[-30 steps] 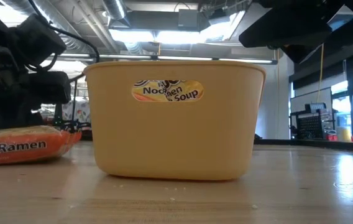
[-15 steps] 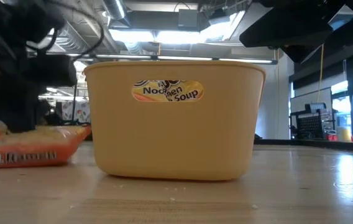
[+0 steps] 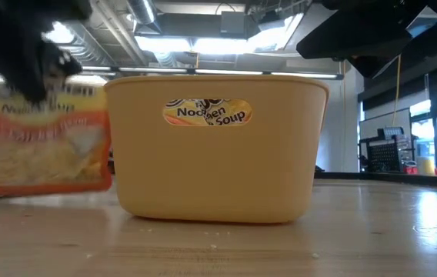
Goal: Sort Maruchan noodles
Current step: Put the orange noodle pack into the yellow bin
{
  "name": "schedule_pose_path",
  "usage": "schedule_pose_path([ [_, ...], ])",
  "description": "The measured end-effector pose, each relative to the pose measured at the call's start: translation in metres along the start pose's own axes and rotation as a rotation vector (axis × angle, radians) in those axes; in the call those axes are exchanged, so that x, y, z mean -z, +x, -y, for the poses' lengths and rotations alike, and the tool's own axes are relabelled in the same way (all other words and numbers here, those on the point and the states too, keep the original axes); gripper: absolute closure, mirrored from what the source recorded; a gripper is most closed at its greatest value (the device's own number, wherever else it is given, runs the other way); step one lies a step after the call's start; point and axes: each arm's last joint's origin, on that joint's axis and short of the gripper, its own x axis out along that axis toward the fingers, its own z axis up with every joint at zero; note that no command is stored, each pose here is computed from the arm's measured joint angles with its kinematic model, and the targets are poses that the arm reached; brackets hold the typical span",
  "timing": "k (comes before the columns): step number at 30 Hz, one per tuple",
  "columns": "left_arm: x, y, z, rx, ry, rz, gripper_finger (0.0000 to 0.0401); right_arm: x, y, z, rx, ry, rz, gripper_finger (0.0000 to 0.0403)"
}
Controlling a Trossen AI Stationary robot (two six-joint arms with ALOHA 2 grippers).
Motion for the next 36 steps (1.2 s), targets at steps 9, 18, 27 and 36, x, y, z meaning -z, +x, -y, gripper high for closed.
schedule_pose_path([
  [9, -0.027, -0.041, 0.027, -0.014, 0.056, 0.070, 0.0401, 0.001, 0.000, 0.000, 0.003, -0.003, -0.004, 0.0242],
  [18, -0.059, -0.069, 0.043, 0.005, 0.102, 0.291, 0.0401, 0.000, 0.000, 0.000, 0.004, -0.003, -0.003, 0.0242],
  [27, -0.087, -0.028, 0.058, 0.036, 0.212, 0.420, 0.0401, -0.008, -0.009, 0.000, -0.003, 0.003, 0.009, 0.0242],
  [36, -0.113, 0.008, 0.066, 0.044, 0.266, 0.348, 0.0401, -0.026, -0.067, 0.001, 0.097, -0.040, 0.020, 0.0242],
])
